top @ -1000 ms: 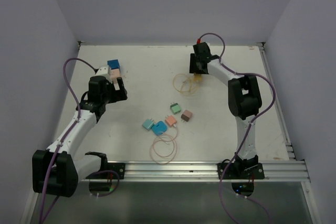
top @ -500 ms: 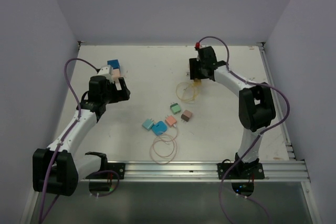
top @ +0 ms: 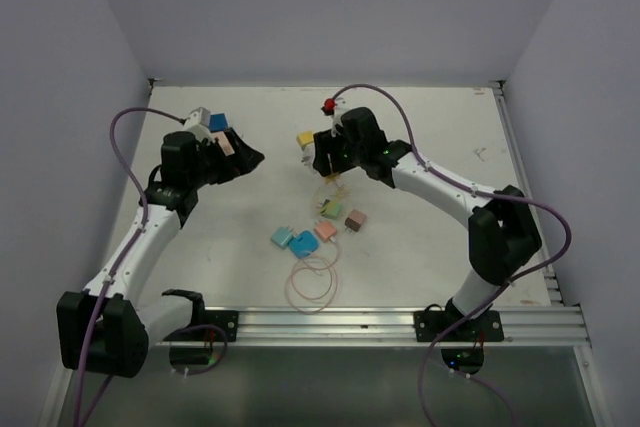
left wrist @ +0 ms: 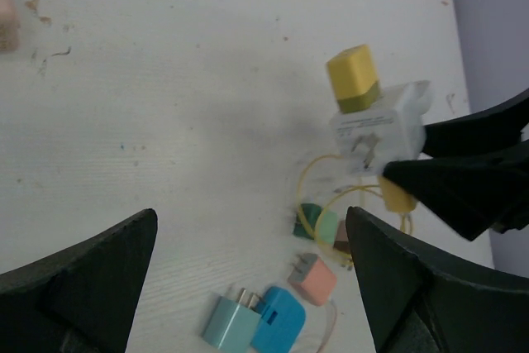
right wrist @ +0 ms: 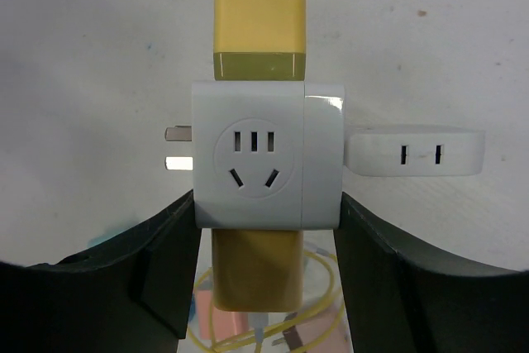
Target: Pull the plug off the socket
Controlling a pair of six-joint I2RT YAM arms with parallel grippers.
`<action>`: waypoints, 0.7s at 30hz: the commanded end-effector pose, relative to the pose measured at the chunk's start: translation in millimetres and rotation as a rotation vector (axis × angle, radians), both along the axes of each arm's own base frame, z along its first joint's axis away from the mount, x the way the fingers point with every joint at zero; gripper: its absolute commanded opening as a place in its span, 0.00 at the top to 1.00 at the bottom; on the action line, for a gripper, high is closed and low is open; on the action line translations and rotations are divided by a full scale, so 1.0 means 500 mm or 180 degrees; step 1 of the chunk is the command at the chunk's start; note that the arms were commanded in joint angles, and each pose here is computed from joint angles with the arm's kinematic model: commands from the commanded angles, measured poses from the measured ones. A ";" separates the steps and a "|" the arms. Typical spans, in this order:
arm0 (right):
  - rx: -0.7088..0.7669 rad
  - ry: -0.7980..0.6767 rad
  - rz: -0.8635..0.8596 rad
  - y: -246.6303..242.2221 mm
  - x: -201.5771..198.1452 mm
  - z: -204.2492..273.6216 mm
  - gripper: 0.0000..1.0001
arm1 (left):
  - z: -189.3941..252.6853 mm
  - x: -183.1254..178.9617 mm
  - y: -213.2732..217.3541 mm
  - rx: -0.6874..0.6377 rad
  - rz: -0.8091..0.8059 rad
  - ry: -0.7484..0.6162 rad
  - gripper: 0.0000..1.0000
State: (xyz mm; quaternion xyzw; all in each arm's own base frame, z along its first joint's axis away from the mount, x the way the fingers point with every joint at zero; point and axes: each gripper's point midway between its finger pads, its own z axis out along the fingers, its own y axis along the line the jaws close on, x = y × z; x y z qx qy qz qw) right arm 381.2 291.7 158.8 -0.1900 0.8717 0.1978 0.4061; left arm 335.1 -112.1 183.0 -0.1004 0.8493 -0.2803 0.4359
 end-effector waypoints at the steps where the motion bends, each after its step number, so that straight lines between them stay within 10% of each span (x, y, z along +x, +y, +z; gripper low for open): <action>1: 0.0572 -0.0415 0.0127 0.056 -0.014 0.125 1.00 | 0.119 0.001 -0.056 -0.0641 -0.0142 -0.0326 0.00; 21: 0.1300 -0.0366 0.0232 0.115 -0.114 0.166 1.00 | 0.071 0.007 -0.212 -0.1115 0.0101 0.0018 0.00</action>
